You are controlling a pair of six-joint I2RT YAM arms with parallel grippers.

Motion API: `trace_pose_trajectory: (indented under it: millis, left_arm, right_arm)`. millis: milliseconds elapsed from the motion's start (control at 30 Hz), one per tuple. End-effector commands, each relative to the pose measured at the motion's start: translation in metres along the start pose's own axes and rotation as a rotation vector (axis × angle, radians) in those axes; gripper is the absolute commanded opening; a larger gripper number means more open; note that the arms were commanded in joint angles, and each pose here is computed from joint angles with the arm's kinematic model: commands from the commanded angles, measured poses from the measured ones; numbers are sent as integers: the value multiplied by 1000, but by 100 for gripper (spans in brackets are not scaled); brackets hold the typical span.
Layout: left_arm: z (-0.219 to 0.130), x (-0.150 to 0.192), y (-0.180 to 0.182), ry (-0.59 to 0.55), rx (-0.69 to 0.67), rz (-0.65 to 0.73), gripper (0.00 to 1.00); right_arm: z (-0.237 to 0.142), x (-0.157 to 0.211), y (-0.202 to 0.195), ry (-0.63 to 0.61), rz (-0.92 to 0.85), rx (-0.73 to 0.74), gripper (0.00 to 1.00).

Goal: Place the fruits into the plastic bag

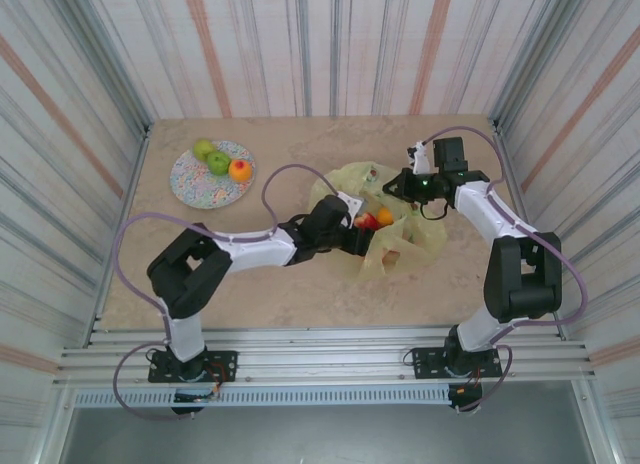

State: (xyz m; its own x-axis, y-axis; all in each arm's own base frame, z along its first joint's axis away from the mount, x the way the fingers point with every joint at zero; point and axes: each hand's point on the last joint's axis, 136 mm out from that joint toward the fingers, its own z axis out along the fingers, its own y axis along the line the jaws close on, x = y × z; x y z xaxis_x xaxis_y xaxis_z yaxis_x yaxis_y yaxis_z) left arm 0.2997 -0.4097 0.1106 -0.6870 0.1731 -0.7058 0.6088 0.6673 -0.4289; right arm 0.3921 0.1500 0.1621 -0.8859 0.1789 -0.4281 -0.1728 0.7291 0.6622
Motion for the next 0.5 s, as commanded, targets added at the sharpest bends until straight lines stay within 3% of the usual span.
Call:
trace_pose_trajectory:
  millis: [0,267,467]
  left_arm:
    - [-32,-13,6,-32,-39,53,82]
    - [-85,1,16,33,-47,162,82]
    - [-120,0,6,-4,49,212,82]
  right_arm:
    - [-9,1,0,-8,3,-6,0]
    - [-15,2,-9,-18,20,3,0]
    - [-14,3,-9,-17,25,-3,0]
